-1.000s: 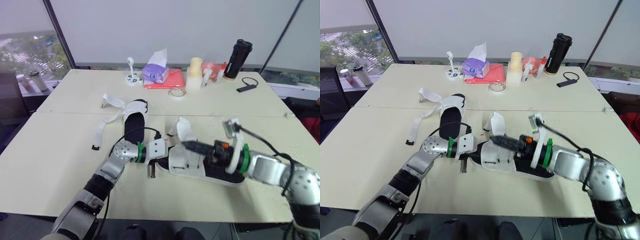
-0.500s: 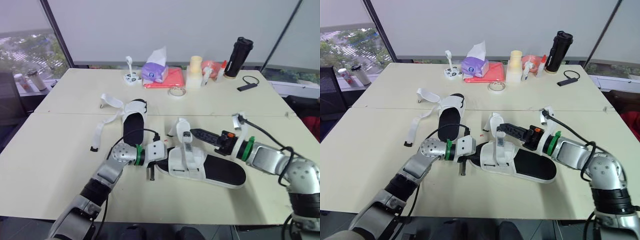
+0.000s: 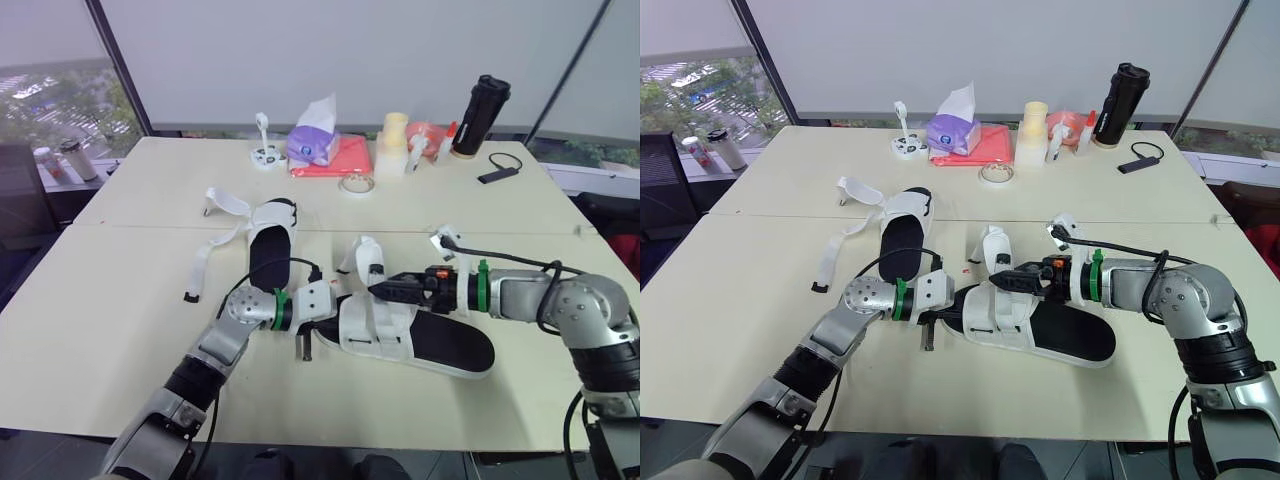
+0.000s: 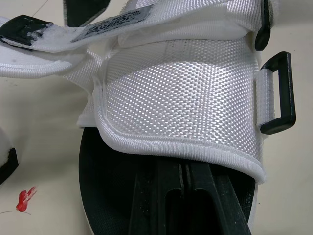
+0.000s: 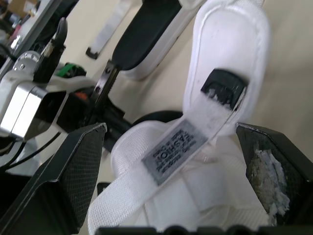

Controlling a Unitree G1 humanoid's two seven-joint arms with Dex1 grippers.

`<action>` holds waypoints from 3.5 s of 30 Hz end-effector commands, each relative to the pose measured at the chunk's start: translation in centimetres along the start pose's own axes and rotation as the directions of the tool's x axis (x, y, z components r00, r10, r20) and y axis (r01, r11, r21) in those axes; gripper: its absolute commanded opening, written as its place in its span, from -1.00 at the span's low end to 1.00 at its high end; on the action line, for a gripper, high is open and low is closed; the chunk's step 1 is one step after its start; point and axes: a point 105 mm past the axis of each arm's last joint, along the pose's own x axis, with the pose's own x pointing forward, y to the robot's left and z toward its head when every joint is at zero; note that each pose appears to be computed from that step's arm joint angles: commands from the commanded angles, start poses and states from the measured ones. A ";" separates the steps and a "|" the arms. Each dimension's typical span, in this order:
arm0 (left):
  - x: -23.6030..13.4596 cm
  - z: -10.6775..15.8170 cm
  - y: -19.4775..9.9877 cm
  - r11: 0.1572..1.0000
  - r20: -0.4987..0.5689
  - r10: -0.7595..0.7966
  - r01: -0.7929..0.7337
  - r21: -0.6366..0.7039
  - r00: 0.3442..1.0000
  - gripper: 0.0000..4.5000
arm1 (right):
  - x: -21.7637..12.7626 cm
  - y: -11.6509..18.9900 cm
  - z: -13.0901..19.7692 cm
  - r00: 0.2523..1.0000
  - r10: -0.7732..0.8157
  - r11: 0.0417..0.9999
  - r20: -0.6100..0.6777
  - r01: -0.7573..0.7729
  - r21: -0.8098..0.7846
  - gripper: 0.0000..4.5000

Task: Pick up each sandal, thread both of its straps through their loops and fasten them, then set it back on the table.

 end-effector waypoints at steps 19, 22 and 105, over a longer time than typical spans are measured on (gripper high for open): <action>0.1 -3.1 -1.3 0.997 -0.095 -0.002 -0.005 -0.080 0.995 -1.00 | 0.7 1.1 0.2 0.992 0.121 0.993 -0.023 -0.121 0.005 -0.79; 0.0 -3.2 -1.2 0.997 -0.099 0.004 -0.012 -0.081 0.995 -1.00 | 0.8 0.9 0.1 0.993 0.117 0.993 -0.035 -0.117 -0.016 -0.99; -0.3 -3.9 -1.0 0.995 -0.110 0.033 -0.043 -0.092 0.993 -1.00 | -3.2 -6.6 -1.1 0.887 -0.378 0.891 0.265 0.271 0.363 -0.99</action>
